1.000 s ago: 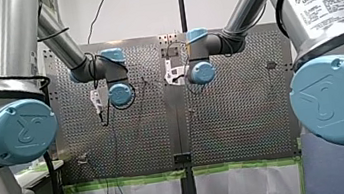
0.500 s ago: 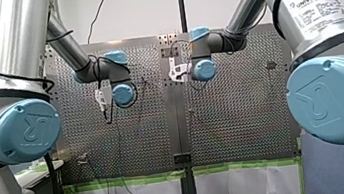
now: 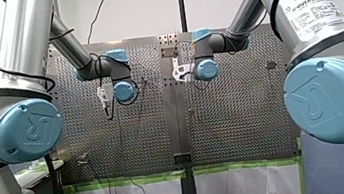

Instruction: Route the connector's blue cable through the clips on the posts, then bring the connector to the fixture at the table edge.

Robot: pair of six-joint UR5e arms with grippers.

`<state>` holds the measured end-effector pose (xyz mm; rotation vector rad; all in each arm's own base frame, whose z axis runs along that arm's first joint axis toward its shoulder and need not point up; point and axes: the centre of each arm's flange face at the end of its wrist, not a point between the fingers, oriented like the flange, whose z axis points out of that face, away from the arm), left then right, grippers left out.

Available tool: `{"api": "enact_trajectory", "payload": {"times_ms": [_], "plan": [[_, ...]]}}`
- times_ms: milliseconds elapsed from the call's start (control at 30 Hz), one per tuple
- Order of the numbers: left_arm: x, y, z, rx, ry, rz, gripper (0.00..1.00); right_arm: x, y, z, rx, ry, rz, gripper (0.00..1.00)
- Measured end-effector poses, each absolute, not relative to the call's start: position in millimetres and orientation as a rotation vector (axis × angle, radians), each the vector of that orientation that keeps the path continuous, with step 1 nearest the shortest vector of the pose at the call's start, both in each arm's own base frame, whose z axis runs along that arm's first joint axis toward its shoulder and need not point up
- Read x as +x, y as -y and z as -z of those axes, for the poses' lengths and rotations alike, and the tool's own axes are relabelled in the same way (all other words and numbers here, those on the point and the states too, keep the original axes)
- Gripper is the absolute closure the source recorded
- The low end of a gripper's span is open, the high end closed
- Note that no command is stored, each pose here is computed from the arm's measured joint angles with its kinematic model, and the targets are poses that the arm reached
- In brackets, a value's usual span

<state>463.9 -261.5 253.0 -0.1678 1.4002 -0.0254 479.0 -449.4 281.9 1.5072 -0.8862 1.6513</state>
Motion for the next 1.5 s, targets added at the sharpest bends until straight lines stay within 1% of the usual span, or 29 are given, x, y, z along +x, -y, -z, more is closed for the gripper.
{"api": "enact_trajectory", "payload": {"times_ms": [667,1033,1500], "plan": [[492.0,258.4,-271.6,-0.140,-1.373,0.059,1.00,474.8,453.9,-280.1,1.519,0.887,-1.641,1.00],[511.1,257.8,-257.6,-0.124,-1.416,0.051,1.00,472.9,456.3,-280.1,1.518,0.886,-1.640,1.00],[531.5,245.5,-271.6,-0.131,-1.380,0.062,1.00,465.2,468.8,-276.5,1.500,0.896,-1.635,1.00]]}}
